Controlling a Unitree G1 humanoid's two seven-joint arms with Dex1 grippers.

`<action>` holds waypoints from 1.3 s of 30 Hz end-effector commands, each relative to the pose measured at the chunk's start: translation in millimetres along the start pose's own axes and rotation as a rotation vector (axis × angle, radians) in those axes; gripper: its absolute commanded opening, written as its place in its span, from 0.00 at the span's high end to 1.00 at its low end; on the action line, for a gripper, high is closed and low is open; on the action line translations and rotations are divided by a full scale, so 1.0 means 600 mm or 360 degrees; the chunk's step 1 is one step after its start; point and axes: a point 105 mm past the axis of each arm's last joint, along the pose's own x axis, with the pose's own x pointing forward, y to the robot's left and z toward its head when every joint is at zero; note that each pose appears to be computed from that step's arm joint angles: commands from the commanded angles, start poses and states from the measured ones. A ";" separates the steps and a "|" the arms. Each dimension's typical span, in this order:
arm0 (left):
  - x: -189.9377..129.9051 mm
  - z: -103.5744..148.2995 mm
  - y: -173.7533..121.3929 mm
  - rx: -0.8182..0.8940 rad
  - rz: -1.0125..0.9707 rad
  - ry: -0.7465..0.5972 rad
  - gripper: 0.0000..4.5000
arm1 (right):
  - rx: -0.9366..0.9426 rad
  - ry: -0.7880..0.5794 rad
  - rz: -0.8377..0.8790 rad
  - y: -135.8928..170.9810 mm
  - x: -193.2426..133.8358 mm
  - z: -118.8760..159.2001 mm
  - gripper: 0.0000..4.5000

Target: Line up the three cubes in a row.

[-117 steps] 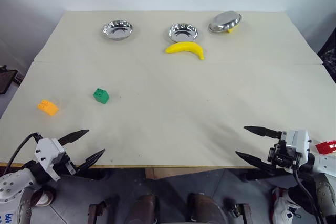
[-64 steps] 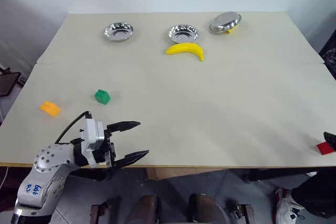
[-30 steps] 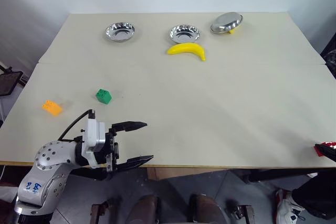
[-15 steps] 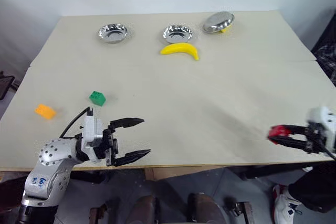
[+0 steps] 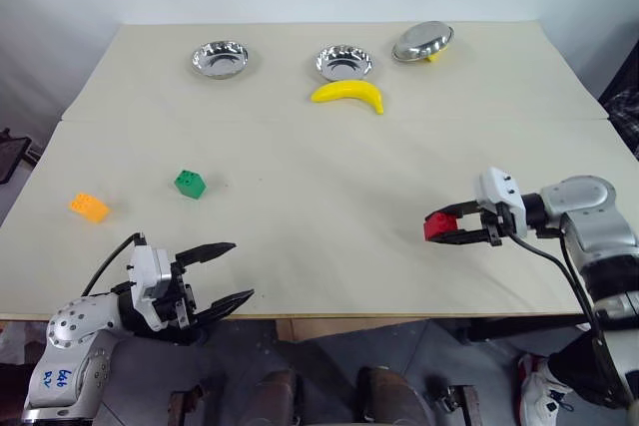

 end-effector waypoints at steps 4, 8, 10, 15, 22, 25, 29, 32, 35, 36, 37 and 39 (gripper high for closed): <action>-0.002 0.029 0.008 0.0111 0.0007 -0.0024 0.00 | -0.0040 0.0081 0.0200 0.010 0.017 -0.017 0.66; -0.007 0.036 0.010 0.0132 0.0021 -0.0020 0.00 | -0.0059 0.0103 0.0282 0.014 0.036 -0.018 0.66; -0.008 0.038 0.008 0.0136 0.0023 -0.0019 0.00 | -0.0071 0.0108 0.0312 0.015 0.044 -0.017 0.66; -0.011 0.039 0.006 0.0143 0.0028 -0.0019 0.00 | -0.0058 0.0116 0.0318 0.009 0.055 -0.017 0.66; -0.014 0.040 0.007 0.0156 0.0044 -0.0011 0.00 | -0.0097 0.0079 0.0260 -0.010 0.055 0.001 0.31; -0.018 0.036 0.007 0.0154 0.0059 -0.0008 0.00 | -0.0172 0.0043 0.0231 -0.017 0.047 0.019 0.12; -0.024 0.031 0.007 0.0153 0.0110 0.0010 0.00 | -0.0297 -0.0040 0.0160 -0.025 0.028 0.045 0.00; -0.043 0.023 0.009 0.0144 0.0209 0.0033 0.00 | -0.0295 -0.0166 0.0059 -0.029 -0.002 0.064 0.00; -0.078 0.018 0.021 0.0101 0.0452 0.0005 0.00 | -0.0173 -0.0364 -0.0111 -0.033 -0.039 0.074 0.00; -0.095 0.016 0.030 0.0081 0.0601 0.0002 0.00 | -0.0112 -0.0432 -0.0196 -0.033 -0.051 0.073 0.00; -0.113 0.013 0.039 0.0074 0.0742 -0.0003 0.00 | -0.0045 -0.0482 -0.0251 -0.027 -0.060 0.068 0.00; -0.145 0.005 0.047 0.0051 0.0974 -0.0007 0.00 | 0.0032 -0.0550 -0.0350 -0.010 -0.071 0.058 0.00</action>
